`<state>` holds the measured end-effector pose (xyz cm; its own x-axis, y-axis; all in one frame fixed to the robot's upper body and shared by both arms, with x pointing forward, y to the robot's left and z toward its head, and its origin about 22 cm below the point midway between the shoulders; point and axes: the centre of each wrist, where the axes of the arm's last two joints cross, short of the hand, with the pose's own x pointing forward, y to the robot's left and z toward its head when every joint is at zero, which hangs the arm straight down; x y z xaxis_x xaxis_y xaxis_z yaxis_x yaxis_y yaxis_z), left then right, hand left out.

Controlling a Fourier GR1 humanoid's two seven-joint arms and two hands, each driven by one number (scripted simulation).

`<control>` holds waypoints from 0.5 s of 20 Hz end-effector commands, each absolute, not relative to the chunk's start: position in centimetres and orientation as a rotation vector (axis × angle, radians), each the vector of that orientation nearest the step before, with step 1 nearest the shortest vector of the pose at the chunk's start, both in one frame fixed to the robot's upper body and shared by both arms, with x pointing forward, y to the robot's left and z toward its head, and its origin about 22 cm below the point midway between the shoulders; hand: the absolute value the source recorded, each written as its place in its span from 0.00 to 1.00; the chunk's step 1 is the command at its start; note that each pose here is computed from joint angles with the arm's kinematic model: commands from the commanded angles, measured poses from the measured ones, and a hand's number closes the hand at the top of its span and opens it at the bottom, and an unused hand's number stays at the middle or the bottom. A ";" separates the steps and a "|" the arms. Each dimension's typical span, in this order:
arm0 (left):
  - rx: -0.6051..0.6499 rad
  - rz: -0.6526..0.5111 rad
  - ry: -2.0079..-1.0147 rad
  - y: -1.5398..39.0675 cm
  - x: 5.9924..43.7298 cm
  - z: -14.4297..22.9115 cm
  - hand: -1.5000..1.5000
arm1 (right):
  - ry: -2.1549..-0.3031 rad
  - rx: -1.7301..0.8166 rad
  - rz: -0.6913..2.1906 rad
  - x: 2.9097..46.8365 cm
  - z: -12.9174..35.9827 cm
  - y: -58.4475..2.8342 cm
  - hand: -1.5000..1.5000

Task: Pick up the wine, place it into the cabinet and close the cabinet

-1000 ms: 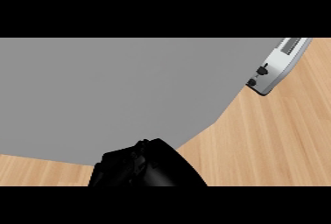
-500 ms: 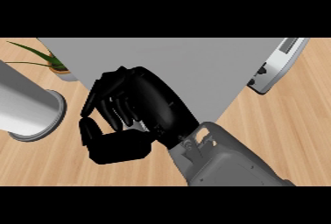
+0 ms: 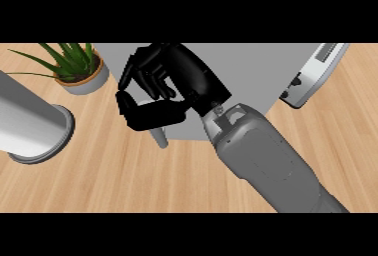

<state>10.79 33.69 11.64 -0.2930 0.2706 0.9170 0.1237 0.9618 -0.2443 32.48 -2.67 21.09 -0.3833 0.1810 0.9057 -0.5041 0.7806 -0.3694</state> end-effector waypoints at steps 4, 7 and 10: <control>-0.309 0.145 -1.848 31.6 12.1 10.4 0.00 | -1.848 0.100 0.665 37.8 21.0 -7.2 1.00; -0.295 0.158 -1.867 31.1 12.7 10.4 0.00 | -1.858 0.065 0.674 38.2 20.7 -9.2 1.00; -0.307 0.154 -1.875 30.5 13.0 10.3 0.00 | -1.861 0.064 0.643 38.9 21.2 -9.5 1.00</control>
<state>12.70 31.44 10.40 -0.2895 0.2815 0.9149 0.1220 0.9588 -0.2564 34.20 -3.79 20.46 -0.4526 0.1670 0.8759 -0.5431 0.7275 -0.4194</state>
